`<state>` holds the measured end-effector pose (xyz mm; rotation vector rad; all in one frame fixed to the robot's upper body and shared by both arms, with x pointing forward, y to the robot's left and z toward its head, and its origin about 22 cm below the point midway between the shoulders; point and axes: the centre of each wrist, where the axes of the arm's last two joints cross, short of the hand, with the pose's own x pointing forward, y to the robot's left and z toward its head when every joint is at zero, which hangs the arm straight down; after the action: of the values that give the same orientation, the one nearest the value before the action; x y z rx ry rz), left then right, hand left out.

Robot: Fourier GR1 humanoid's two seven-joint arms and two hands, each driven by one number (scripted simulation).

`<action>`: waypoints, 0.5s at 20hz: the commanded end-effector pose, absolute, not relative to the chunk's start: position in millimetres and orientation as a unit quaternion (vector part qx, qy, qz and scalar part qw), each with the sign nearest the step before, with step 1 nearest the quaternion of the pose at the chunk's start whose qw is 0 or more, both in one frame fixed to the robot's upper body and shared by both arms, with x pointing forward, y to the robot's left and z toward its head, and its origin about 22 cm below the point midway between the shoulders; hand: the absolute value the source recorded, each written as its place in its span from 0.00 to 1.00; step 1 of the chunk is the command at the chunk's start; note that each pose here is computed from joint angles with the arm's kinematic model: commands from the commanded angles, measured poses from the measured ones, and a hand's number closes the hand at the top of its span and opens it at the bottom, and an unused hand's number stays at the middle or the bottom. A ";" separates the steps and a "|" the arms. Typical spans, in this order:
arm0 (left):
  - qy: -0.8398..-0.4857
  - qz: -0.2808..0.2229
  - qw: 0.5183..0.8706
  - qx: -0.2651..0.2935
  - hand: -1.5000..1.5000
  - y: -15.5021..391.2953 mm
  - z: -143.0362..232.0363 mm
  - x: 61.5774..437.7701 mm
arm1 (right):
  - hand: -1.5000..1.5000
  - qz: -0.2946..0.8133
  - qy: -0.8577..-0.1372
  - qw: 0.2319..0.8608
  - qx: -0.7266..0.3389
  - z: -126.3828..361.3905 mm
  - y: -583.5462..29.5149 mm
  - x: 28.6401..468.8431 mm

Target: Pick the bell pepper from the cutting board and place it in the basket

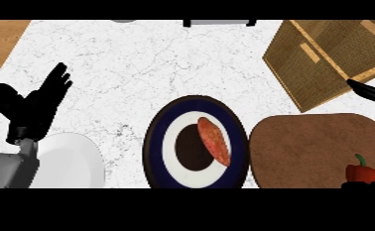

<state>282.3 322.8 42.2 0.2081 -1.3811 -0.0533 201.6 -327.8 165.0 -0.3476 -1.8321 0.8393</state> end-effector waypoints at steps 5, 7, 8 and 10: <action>-0.638 -0.023 0.763 0.103 0.50 317.4 39.1 280.1 | 0.00 0.439 -0.582 0.547 -0.412 259.0 -346.2 202.2; -0.635 -0.029 0.766 0.093 0.50 314.7 42.8 283.7 | 0.00 0.425 -0.561 0.575 -0.416 287.7 -359.7 206.0; -0.633 -0.026 0.769 0.090 0.50 327.9 48.4 292.3 | 0.00 0.434 -0.553 0.574 -0.421 302.6 -351.2 203.6; -0.642 -0.032 0.761 0.090 0.50 317.3 43.0 286.2 | 0.00 0.461 -0.514 0.603 -0.400 315.1 -350.1 206.5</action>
<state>283.7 321.4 41.3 0.2051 -1.3815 -0.0574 205.7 -351.9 278.7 -0.8857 -1.3451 1.0286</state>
